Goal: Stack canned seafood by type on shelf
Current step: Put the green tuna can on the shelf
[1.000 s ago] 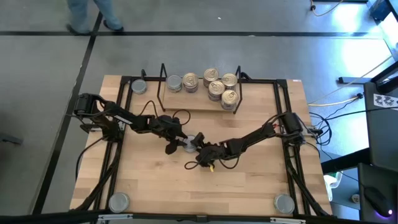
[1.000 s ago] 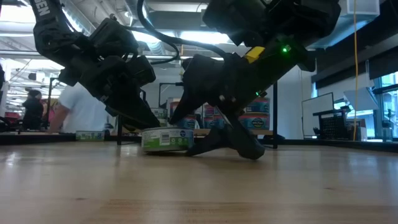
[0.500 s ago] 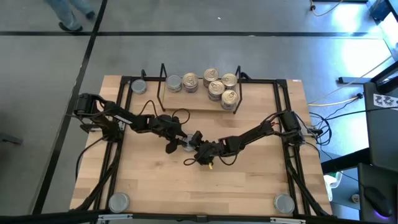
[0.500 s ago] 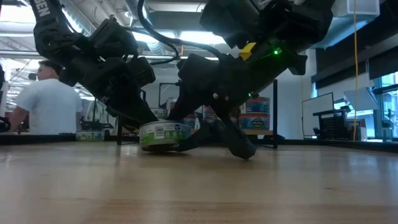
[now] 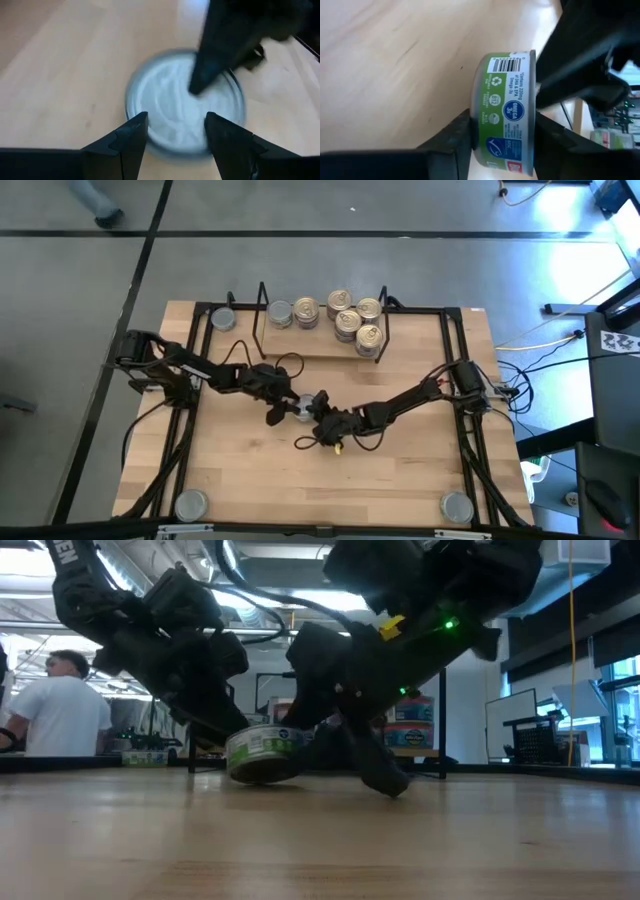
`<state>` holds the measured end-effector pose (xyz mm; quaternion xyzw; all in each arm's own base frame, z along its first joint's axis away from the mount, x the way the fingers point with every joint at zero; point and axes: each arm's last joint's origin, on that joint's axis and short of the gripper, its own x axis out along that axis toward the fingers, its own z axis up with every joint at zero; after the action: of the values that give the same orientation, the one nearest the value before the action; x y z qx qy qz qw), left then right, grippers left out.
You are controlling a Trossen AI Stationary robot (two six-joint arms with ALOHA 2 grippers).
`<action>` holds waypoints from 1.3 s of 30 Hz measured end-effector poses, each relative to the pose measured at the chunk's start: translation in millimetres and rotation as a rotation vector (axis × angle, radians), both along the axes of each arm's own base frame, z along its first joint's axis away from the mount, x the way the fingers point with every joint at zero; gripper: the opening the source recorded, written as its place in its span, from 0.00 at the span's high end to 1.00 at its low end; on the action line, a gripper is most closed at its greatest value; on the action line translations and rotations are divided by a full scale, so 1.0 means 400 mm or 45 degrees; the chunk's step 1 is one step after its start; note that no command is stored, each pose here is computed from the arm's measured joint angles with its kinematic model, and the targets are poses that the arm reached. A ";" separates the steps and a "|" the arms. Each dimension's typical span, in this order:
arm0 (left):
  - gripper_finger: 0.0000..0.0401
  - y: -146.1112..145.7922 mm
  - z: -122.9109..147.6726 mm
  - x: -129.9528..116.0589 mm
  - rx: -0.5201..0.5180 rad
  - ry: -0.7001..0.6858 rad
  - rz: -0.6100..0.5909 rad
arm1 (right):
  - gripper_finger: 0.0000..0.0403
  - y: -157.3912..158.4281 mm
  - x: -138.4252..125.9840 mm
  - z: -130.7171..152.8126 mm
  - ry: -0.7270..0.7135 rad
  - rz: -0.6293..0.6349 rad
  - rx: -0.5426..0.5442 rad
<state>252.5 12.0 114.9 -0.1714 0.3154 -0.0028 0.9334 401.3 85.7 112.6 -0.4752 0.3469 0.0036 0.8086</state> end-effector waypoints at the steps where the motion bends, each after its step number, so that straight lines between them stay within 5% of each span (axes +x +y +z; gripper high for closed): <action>1: 0.50 -0.002 0.007 -0.004 -0.006 -0.006 -0.013 | 0.63 0.008 -0.005 0.007 0.001 -0.004 -0.011; 13: 0.50 -0.009 0.088 -0.084 0.182 0.134 0.126 | 0.64 -0.005 -0.048 0.162 -0.069 -0.059 0.007; 19: 0.50 -0.046 0.085 -0.112 0.254 0.244 0.222 | 0.64 -0.080 -0.038 0.205 -0.169 -0.201 -0.026; 30: 0.50 -0.100 0.085 -0.115 0.320 0.210 0.278 | 0.64 -0.288 -0.016 0.218 -0.292 -0.383 0.128; 39: 0.50 -0.103 0.093 -0.107 0.325 0.156 0.271 | 0.64 -0.406 -0.008 0.151 -0.268 -0.515 0.156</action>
<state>209.6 -29.1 152.0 -0.0837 0.3495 0.1464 0.9216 398.2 -76.6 172.8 -0.3439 0.3480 -0.1869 0.8518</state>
